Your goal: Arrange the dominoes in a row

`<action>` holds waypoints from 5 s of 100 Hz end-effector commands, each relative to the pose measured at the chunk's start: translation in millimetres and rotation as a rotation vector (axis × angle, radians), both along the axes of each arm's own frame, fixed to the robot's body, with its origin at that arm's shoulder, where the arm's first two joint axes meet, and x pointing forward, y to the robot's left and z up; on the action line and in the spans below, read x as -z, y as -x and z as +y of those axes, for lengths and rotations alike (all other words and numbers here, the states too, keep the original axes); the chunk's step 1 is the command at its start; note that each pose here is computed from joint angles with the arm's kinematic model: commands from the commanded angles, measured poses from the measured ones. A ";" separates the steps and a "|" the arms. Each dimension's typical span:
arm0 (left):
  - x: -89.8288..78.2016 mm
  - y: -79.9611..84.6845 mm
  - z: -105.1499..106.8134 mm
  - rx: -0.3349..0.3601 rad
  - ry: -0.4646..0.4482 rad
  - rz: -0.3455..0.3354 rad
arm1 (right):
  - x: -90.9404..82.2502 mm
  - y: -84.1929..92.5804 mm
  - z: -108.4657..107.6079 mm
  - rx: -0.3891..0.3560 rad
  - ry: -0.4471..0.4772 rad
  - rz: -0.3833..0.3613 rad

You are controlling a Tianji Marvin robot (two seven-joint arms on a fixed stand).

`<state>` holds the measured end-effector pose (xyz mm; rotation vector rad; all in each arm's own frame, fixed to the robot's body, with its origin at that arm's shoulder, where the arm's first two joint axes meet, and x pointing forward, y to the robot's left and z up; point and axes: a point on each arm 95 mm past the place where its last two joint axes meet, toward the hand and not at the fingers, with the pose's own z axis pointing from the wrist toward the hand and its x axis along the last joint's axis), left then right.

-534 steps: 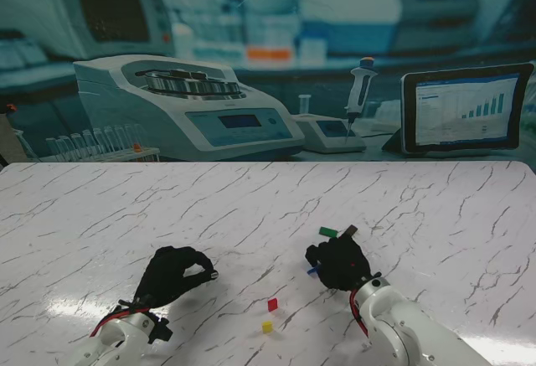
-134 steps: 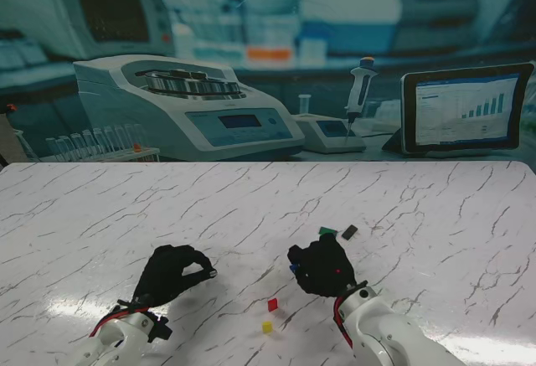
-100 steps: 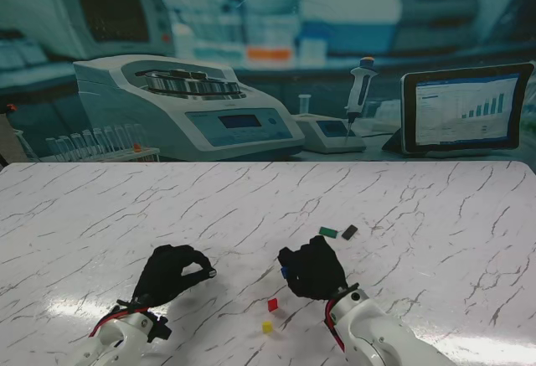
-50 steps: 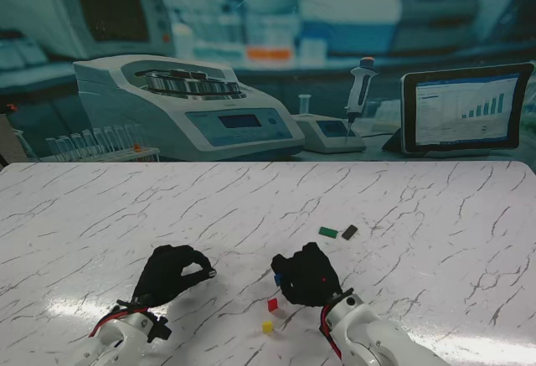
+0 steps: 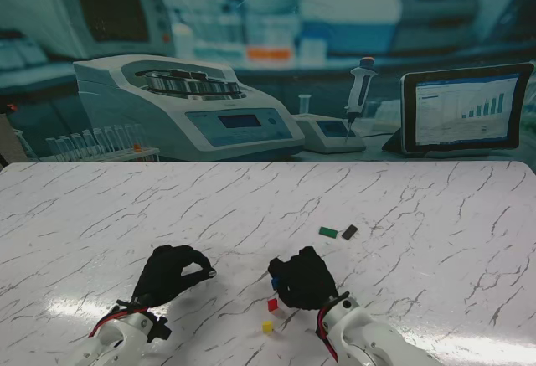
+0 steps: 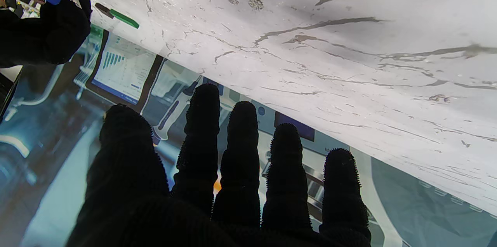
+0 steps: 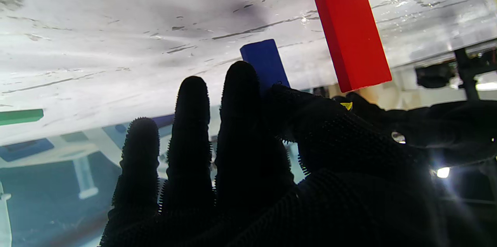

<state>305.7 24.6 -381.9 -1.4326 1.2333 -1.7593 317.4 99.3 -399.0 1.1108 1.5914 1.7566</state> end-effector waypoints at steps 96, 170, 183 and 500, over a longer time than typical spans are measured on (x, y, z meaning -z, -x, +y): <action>2.3 2.7 -4.2 0.024 0.015 0.013 | 5.2 1.6 -1.1 0.003 -0.015 0.043; 2.3 3.1 -4.3 0.024 0.014 0.016 | 1.1 2.2 -5.3 -0.003 -0.007 0.064; 2.4 2.9 -4.2 0.024 0.015 0.016 | 0.8 1.5 -5.5 -0.002 -0.007 0.065; 2.6 2.9 -4.1 0.020 0.015 0.017 | -11.7 3.8 -8.3 -0.018 0.017 0.028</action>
